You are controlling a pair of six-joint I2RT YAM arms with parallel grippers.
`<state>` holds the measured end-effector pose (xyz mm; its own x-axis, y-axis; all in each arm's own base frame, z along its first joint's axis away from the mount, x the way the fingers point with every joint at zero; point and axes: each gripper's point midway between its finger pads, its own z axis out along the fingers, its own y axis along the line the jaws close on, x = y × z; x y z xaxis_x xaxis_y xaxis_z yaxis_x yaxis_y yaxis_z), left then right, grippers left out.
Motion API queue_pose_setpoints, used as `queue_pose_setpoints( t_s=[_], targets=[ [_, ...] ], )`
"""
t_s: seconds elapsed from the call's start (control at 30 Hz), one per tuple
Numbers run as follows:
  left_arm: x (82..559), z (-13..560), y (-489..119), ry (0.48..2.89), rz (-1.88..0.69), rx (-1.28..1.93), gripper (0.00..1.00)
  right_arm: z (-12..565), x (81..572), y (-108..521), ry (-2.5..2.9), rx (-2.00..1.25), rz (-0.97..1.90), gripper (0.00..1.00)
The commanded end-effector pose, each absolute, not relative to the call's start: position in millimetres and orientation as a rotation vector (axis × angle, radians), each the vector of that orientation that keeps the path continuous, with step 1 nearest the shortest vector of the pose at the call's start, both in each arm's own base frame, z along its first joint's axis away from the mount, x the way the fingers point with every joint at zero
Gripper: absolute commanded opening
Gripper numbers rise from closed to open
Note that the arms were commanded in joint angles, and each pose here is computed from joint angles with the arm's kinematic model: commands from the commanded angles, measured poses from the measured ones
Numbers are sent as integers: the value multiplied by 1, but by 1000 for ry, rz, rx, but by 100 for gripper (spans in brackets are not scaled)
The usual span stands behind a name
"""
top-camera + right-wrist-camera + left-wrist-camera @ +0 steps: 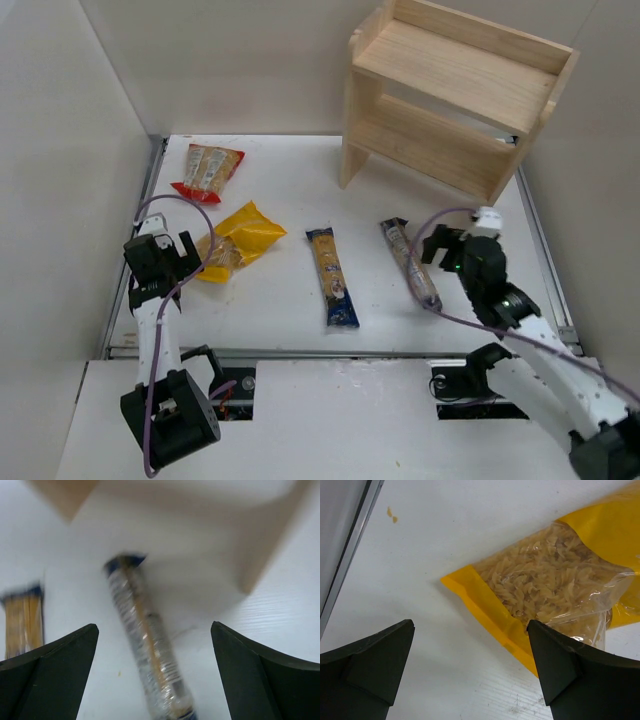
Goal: Place and organize the pasta boxes and bags onto the shelf
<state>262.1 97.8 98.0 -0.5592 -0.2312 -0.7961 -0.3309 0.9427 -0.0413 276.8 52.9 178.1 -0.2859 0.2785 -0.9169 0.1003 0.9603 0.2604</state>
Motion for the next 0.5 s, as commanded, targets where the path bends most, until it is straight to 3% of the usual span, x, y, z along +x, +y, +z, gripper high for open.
queue_pose_setpoints(
  t_s=[0.0,0.1,0.3,0.47],
  targets=[
    [265,101,96,2160,136,-358,100,148,277,106,2074,-158,84,100],
    [265,101,96,2158,137,-355,100,103,272,142,2317,-404,88,100],
    [265,102,95,2151,138,-350,100,71,305,116,2492,-315,-96,100],
    [265,102,96,2148,139,-349,100,50,305,125,2560,-405,-79,100]
  ],
)
